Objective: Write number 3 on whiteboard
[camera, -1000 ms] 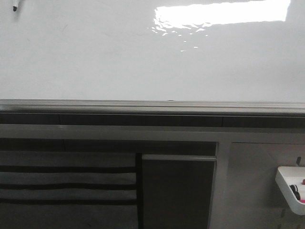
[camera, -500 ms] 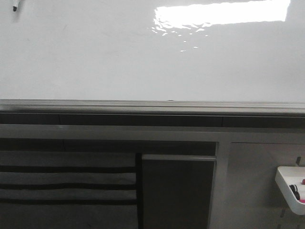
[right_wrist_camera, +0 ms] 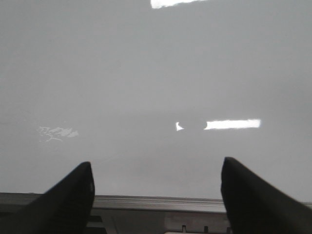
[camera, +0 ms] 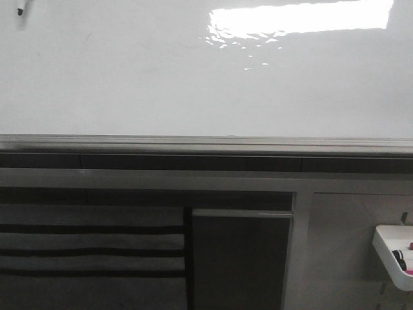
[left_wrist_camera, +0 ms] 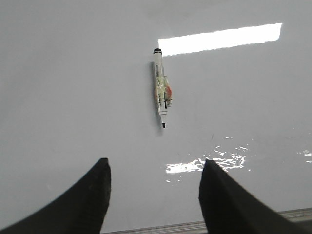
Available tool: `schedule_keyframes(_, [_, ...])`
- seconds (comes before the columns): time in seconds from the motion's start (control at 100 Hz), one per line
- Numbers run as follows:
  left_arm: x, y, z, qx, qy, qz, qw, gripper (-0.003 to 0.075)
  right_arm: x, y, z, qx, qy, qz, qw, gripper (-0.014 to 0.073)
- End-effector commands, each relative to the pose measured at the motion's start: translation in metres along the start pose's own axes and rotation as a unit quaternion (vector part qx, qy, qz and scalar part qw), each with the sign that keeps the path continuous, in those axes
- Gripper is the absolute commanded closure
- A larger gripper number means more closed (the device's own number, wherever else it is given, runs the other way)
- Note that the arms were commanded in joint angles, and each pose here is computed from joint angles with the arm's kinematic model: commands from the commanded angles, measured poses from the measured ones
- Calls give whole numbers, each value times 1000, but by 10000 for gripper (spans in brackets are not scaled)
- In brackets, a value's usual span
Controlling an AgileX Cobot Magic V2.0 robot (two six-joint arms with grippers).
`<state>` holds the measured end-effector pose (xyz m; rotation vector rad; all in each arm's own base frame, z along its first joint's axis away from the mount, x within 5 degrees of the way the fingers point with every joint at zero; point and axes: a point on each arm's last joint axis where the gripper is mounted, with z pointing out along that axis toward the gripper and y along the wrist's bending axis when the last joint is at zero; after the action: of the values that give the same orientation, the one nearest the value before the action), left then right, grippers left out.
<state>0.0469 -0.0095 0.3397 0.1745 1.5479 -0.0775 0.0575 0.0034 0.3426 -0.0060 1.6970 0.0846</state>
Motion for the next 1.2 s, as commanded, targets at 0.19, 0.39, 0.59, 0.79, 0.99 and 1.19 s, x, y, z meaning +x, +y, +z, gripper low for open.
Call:
schedule_keyframes(0.19, [-13,2,17,-3,-14,-13,1000,355,-17,1,-1,-2,-52,1,999,106])
schedule_keyframes(0.39, [-19,4,58,1,55,-15,998,355,-17,1,-1,-2,-51,1,999,106])
schedule_keyframes(0.59, [-30,6,109,7,108,-17,994,355,-16,1,-1,-1,-46,1,999,106])
schedule_keyframes(0.79, [-36,8,167,10,148,-18,989,355,-15,1,-1,-1,-43,1,999,106])
schedule_keyframes(0.99, [-38,6,217,17,172,-14,985,355,-15,1,-1,-1,-42,1,999,106])
schedule_keyframes(1.19, [-41,-2,255,33,179,-3,983,355,-15,1,-1,-1,-42,1,999,106])
